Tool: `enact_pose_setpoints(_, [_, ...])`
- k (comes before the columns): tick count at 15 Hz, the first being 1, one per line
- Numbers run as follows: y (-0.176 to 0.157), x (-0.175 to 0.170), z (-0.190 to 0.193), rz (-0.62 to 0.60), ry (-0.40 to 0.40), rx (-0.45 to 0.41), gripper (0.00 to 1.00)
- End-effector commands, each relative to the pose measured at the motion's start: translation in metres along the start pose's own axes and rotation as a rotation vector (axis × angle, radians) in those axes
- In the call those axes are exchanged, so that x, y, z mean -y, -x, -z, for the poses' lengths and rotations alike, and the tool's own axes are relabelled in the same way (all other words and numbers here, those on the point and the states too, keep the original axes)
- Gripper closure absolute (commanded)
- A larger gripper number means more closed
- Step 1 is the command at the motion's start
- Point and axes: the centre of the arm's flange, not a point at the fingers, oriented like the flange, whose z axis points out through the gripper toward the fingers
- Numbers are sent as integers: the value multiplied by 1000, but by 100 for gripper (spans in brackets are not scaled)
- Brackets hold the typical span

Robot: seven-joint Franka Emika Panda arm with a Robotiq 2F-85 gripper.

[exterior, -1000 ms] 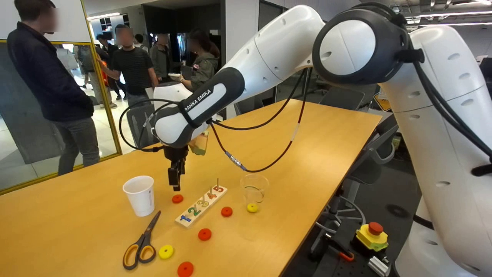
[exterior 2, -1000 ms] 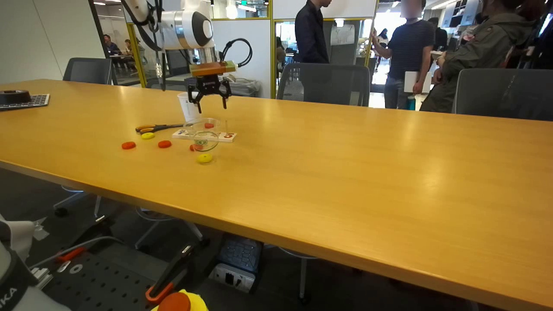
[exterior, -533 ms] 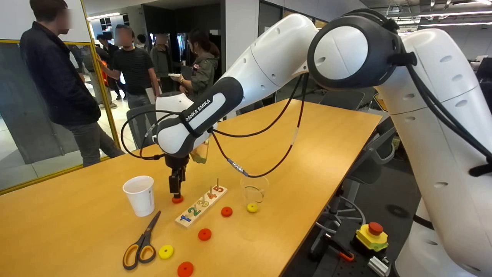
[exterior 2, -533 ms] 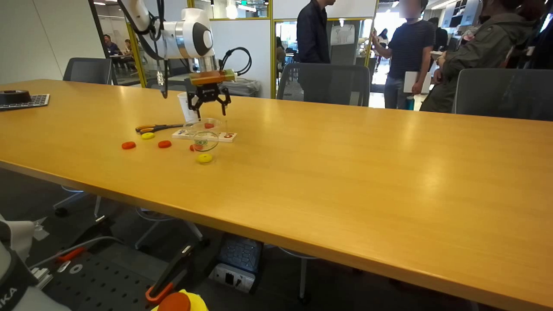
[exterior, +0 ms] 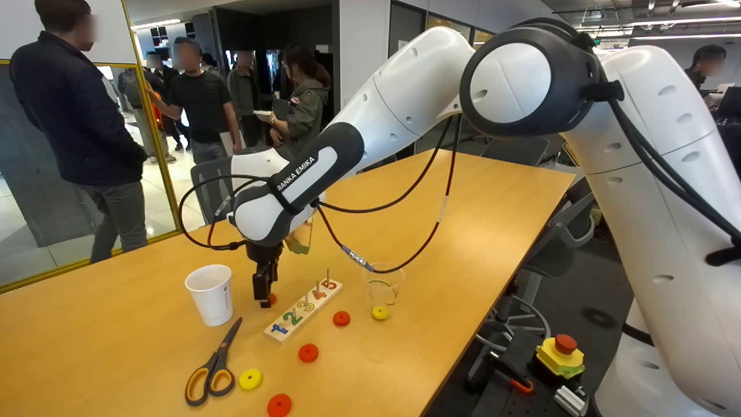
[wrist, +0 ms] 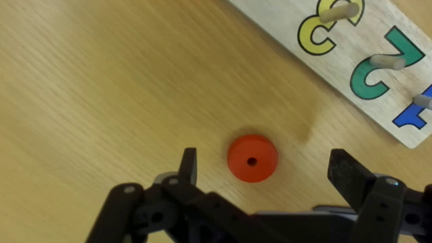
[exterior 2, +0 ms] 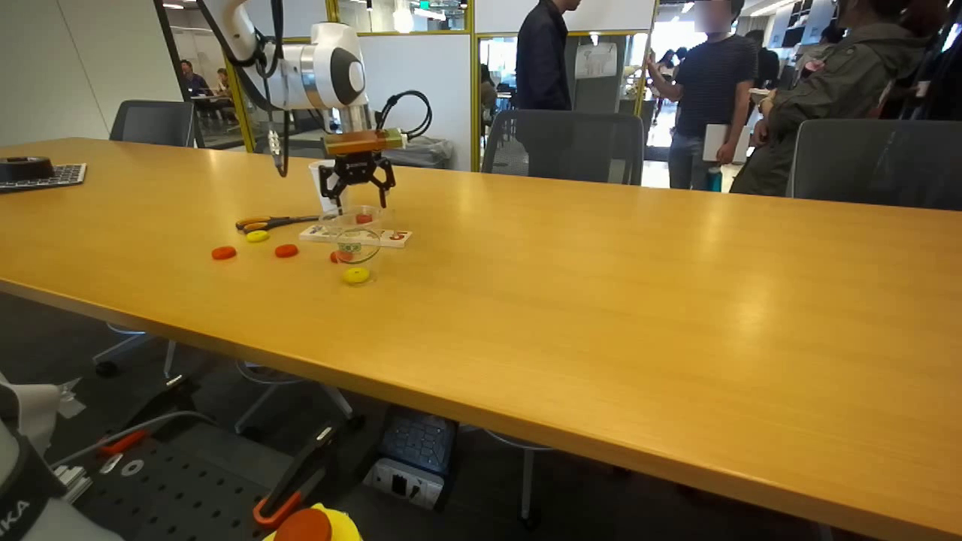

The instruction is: Put the yellow discs in the clear cup and the orange discs into the white cup

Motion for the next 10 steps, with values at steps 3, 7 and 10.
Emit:
enact_pose_setpoints(3, [-5,0,-11,-13,0,-18,0])
enact_pose_setpoints(7, [-7,0,-17,-15,-2,-18,0])
enact_pose_setpoints(10, [-9,0,-19,-13,1,-21,0])
